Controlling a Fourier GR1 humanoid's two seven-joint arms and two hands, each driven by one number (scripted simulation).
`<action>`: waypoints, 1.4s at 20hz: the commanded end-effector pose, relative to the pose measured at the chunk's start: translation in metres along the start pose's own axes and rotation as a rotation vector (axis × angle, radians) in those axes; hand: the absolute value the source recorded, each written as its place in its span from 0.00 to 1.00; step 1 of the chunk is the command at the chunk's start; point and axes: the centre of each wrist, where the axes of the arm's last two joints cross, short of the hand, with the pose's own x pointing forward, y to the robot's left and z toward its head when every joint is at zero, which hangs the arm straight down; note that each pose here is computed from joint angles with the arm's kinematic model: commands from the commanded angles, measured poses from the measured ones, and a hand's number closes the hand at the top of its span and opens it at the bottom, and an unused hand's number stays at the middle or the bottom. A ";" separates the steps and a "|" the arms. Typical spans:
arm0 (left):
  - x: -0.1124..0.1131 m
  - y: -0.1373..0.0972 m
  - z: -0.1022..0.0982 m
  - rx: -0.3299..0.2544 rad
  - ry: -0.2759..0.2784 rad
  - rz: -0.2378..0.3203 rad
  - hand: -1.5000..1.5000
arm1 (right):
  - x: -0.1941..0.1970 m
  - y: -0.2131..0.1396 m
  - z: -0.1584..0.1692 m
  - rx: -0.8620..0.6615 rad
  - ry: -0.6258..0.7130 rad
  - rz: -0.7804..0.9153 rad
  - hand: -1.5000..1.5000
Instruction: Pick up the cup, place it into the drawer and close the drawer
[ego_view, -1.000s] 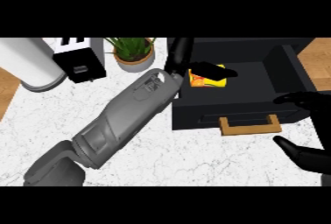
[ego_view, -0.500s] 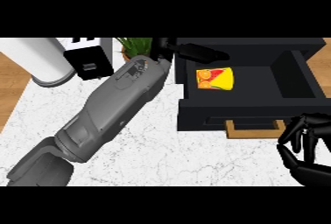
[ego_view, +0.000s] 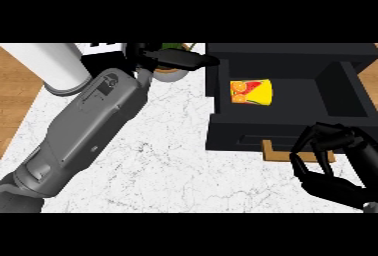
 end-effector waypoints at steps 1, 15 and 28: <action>-0.006 0.027 0.028 0.013 0.016 0.008 0.00 | 0.004 0.022 -0.021 -0.016 0.016 0.088 1.00; -0.016 0.122 0.081 0.051 0.033 0.032 0.00 | -0.091 0.079 -0.061 0.238 0.082 0.581 1.00; -0.015 0.155 0.111 0.063 0.017 0.028 0.00 | -0.155 0.062 -0.132 0.237 0.154 0.535 1.00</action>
